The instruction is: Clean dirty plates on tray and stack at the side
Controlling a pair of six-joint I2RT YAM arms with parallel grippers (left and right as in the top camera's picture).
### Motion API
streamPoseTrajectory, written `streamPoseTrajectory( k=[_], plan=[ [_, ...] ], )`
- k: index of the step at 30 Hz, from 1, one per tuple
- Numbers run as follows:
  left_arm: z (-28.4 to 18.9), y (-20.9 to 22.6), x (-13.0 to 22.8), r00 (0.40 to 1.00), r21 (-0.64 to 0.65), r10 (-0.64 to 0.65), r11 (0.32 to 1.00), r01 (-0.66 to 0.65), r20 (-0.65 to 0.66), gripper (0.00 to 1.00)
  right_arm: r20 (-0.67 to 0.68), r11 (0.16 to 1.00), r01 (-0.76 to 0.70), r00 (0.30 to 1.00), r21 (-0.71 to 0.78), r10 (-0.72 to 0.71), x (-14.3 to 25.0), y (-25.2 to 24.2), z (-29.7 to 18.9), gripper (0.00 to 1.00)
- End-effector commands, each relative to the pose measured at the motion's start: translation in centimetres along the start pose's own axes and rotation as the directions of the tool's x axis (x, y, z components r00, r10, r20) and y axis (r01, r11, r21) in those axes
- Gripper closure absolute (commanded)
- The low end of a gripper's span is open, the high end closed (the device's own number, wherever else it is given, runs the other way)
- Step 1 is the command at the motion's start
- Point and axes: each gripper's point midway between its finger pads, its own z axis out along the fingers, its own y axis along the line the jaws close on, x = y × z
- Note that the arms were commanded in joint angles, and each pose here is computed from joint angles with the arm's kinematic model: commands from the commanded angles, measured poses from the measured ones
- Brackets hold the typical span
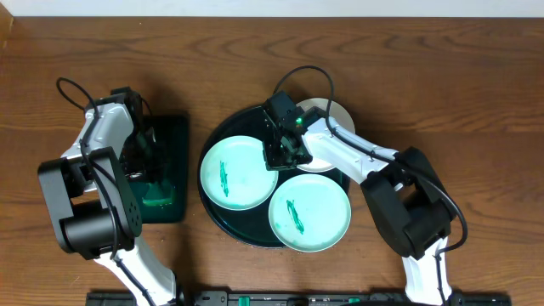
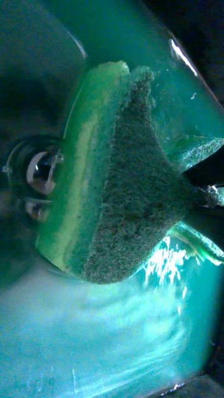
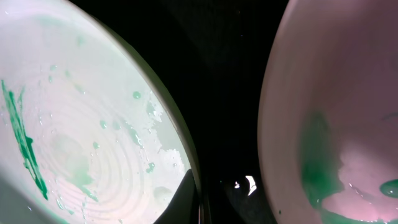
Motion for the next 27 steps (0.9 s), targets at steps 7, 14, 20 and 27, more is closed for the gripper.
streamPoseTrajectory(
  k=[7,14,20,27],
  plan=[
    [-1.9,-2.6,-0.8,0.999,0.161,0.001,0.987,-0.008,0.041,0.93,0.000,1.000,0.012,1.000,0.005,-0.012,-0.3,0.1,0.9,0.99],
    [-6.5,-2.5,-1.1,0.981,0.170,-0.004,0.985,-0.029,0.192,0.93,0.002,1.000,0.013,1.000,0.000,-0.013,-0.3,0.2,0.9,0.99],
    [-8.7,-1.8,-1.1,0.962,0.141,-0.008,0.989,-0.032,0.271,0.93,0.002,1.000,0.013,1.000,0.000,-0.013,-0.4,0.2,0.9,0.99],
    [-7.5,0.1,-2.8,0.943,0.022,0.018,0.999,-0.027,0.334,0.93,0.001,1.000,0.012,1.000,-0.011,-0.012,-0.4,0.3,0.9,0.99]
  ],
)
